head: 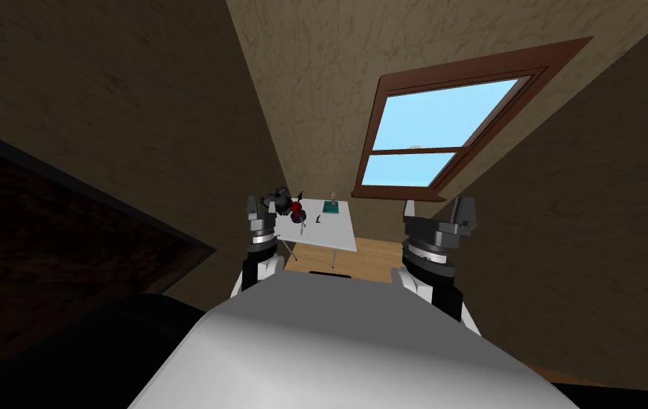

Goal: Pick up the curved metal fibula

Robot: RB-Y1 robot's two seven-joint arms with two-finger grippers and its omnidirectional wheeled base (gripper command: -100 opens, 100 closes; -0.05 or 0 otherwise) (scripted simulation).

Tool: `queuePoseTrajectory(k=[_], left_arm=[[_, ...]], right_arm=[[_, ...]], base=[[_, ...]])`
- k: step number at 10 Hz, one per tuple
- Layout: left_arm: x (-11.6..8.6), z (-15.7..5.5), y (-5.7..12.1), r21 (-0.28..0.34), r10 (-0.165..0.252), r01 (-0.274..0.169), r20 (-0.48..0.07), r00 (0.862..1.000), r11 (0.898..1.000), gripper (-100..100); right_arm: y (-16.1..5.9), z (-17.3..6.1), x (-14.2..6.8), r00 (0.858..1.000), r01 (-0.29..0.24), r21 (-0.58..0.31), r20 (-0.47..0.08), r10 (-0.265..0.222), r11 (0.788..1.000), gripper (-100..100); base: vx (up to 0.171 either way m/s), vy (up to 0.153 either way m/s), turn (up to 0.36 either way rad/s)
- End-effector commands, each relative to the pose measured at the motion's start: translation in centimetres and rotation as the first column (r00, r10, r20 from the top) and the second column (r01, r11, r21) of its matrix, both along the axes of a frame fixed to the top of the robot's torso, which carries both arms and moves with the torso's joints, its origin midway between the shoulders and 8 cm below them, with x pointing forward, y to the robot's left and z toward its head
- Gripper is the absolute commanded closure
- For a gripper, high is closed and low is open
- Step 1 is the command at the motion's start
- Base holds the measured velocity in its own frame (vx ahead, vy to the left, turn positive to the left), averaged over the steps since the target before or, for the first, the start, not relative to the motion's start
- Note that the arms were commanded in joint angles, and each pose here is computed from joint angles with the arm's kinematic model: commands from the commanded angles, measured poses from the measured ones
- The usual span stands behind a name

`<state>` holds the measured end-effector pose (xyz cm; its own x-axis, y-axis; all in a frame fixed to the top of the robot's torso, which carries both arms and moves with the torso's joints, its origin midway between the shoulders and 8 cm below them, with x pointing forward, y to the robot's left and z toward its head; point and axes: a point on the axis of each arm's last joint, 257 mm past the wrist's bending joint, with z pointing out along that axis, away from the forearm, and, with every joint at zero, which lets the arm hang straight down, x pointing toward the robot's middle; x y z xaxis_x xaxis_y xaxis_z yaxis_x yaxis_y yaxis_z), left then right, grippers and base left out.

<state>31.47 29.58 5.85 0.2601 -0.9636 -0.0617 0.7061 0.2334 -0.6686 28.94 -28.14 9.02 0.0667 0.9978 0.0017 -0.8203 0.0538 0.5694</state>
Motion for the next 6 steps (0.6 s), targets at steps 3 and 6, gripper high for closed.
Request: queuePoseTrajectory(k=[3, 6], left_arm=[[1.3, -0.6, 0.5, 0.045, -0.028, 0.030, -0.060, 0.998, 0.999, -100], [2.7, -1.7, 2.3, 0.038, -0.022, 0.027, -0.129, 0.991, 0.999, -100]], right_arm=[[0.0, 0.0, 0.0, 1.000, 0.000, 0.000, 0.000, 0.000, 1.000, 0], [0.0, 0.0, 0.0, 1.000, 0.000, 0.000, 0.000, 0.000, 1.000, 0]], base=[[-0.024, -0.151, -0.017], [-0.054, -0.214, -0.021]])
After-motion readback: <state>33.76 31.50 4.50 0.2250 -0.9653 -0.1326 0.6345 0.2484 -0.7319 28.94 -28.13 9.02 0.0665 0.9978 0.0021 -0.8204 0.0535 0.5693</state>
